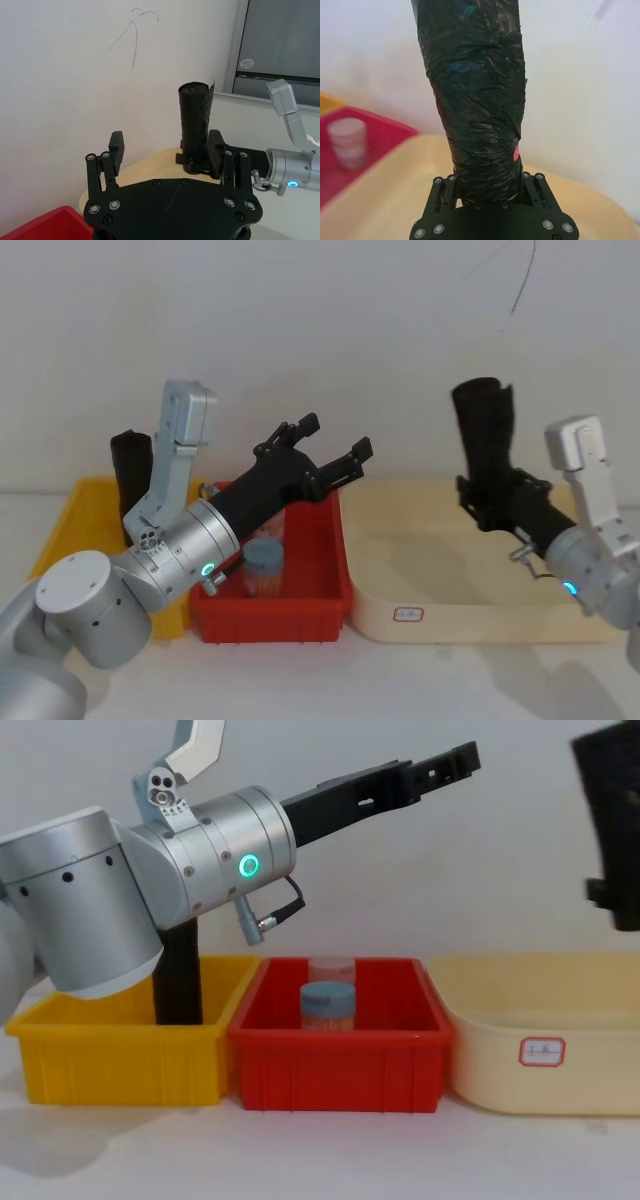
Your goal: Pick up the garbage bag with the one hand and transfer it to the other hand.
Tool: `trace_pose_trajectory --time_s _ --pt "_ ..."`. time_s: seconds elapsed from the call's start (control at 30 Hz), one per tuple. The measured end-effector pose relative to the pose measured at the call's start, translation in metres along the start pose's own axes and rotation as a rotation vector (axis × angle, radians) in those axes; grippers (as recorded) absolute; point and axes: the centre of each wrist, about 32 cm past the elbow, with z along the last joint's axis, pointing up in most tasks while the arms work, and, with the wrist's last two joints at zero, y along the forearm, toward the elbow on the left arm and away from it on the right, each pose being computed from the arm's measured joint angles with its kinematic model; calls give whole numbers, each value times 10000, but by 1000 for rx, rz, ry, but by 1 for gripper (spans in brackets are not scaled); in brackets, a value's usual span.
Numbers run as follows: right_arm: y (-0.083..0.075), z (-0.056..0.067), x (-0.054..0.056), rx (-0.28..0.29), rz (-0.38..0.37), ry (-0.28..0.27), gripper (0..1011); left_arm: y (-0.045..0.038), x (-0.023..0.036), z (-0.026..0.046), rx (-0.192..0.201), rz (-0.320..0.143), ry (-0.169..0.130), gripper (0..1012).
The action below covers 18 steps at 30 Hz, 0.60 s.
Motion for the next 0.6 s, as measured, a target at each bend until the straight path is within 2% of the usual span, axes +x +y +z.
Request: trace_pose_trajectory --time_s 0.13,0.2,0.3,0.37,0.43,0.5,0.6 --pt "-54 -34 143 -38 -46 -18 537 0 0 0 0 0 0 1001" --pt "-84 -50 213 -61 -70 -34 572 0 0 0 0 0 0 1001" --pt "-122 -69 296 -91 -97 -60 680 0 0 0 0 0 0 1001" --pt "-138 -74 327 -105 -109 -74 710 0 0 0 0 0 0 1001" --pt "-169 -77 385 -133 -127 -106 808 0 0 0 0 0 0 1001" --pt "-175 -75 397 -138 -129 -114 826 0 0 0 0 0 0 1001" --pt "-201 -47 435 -156 -132 -156 940 1 1 0 0 0 0 1001"
